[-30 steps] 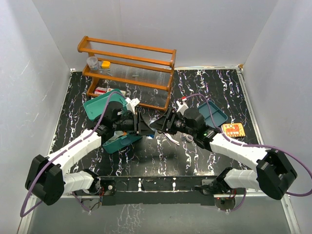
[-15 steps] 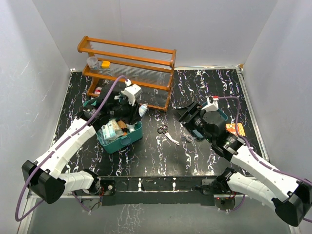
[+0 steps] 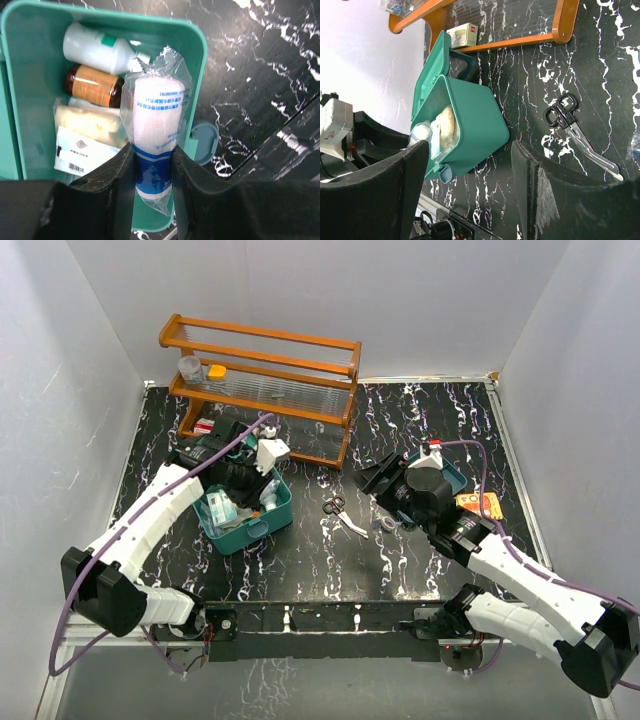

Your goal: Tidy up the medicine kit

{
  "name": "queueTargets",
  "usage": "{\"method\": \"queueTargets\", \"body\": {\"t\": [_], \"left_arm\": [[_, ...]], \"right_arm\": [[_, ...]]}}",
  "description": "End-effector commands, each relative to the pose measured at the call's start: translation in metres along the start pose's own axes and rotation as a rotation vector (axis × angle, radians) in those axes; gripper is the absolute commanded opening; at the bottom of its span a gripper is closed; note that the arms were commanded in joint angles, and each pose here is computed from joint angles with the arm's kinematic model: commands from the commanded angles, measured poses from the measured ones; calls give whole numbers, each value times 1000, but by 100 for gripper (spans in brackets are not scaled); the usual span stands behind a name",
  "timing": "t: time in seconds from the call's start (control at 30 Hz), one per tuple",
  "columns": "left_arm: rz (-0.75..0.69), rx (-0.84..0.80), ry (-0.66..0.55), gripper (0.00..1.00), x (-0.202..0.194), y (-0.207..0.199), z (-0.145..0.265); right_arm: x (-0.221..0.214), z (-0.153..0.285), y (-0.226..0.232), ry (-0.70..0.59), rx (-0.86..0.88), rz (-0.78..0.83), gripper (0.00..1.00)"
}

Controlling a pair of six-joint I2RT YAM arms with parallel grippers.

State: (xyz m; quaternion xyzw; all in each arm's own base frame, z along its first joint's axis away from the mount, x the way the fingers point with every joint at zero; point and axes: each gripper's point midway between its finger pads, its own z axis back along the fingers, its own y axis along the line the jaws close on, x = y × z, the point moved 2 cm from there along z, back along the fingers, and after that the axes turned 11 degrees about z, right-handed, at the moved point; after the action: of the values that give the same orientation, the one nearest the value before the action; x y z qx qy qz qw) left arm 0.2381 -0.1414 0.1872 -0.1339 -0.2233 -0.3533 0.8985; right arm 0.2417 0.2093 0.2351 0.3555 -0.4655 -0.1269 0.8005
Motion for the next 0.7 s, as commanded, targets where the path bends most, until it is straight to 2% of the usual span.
{"method": "queueTargets", "body": {"t": [0.0,0.37,0.67], "left_arm": [[-21,-11,78,23,-21,3,13],[38,-127,180,23,-47,-5,-11],[87,-205,209,30,-47,-15,-22]], "right_arm": [[9,1,12,-21,39,-1,65],[3,-2,6,-13,27,-14,65],[-2,-4,2,-3,20,-12,65]]}}
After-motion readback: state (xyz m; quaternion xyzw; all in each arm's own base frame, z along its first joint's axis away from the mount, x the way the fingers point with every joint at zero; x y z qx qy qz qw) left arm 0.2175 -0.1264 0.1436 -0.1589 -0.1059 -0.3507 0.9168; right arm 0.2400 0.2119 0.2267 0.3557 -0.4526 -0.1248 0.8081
